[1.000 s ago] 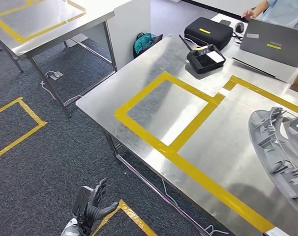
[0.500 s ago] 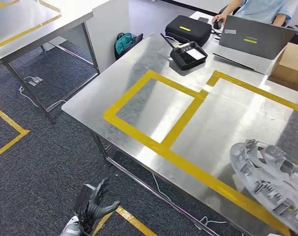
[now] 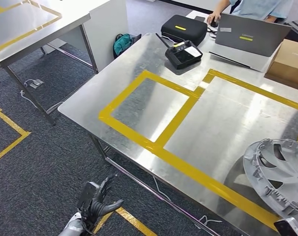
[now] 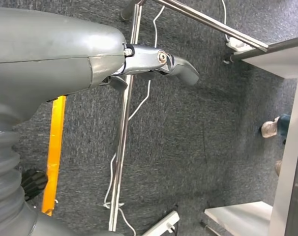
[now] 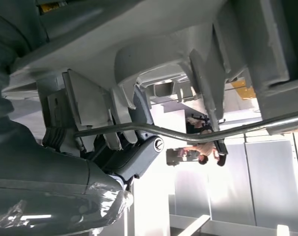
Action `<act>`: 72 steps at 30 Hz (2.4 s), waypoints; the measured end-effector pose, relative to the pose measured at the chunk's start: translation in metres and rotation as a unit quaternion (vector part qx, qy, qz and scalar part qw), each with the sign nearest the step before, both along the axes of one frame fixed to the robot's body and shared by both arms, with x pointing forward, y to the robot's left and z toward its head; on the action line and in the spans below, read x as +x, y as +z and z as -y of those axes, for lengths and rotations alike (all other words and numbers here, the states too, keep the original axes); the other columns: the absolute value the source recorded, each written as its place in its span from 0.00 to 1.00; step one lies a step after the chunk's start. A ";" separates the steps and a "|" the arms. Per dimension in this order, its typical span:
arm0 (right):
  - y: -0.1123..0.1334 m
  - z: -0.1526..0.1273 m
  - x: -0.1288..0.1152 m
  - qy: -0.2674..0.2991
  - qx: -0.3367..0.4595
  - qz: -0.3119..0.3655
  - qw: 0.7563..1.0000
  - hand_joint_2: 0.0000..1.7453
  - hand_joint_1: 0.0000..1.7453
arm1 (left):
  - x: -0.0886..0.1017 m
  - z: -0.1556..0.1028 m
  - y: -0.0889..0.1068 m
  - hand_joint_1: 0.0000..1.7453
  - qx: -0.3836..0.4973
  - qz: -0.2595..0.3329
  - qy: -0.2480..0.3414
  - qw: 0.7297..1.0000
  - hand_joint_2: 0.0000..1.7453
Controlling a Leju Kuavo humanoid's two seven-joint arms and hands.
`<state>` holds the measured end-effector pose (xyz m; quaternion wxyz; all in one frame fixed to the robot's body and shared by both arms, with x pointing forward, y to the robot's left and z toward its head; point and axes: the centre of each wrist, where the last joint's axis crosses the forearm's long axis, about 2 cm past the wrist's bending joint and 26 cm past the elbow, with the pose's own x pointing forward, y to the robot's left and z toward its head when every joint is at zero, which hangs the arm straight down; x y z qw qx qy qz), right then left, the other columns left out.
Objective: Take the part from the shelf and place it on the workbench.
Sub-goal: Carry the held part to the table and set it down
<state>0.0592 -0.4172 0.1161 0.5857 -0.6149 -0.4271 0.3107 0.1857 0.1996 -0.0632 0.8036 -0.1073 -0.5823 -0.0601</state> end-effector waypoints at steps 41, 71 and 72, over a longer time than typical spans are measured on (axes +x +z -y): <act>-0.038 -0.103 0.124 0.286 -0.042 -0.031 0.957 1.00 1.00 | 0.017 0.024 0.012 0.00 -0.014 0.012 -0.081 0.997 1.00; -0.044 -0.081 0.102 0.127 -0.128 -0.040 0.983 1.00 1.00 | 0.015 0.023 0.011 0.00 0.001 0.002 -0.075 0.997 1.00; -0.044 -0.078 0.099 0.112 -0.129 -0.039 0.984 1.00 1.00 | 0.015 0.023 0.011 0.00 0.002 0.001 -0.074 0.997 1.00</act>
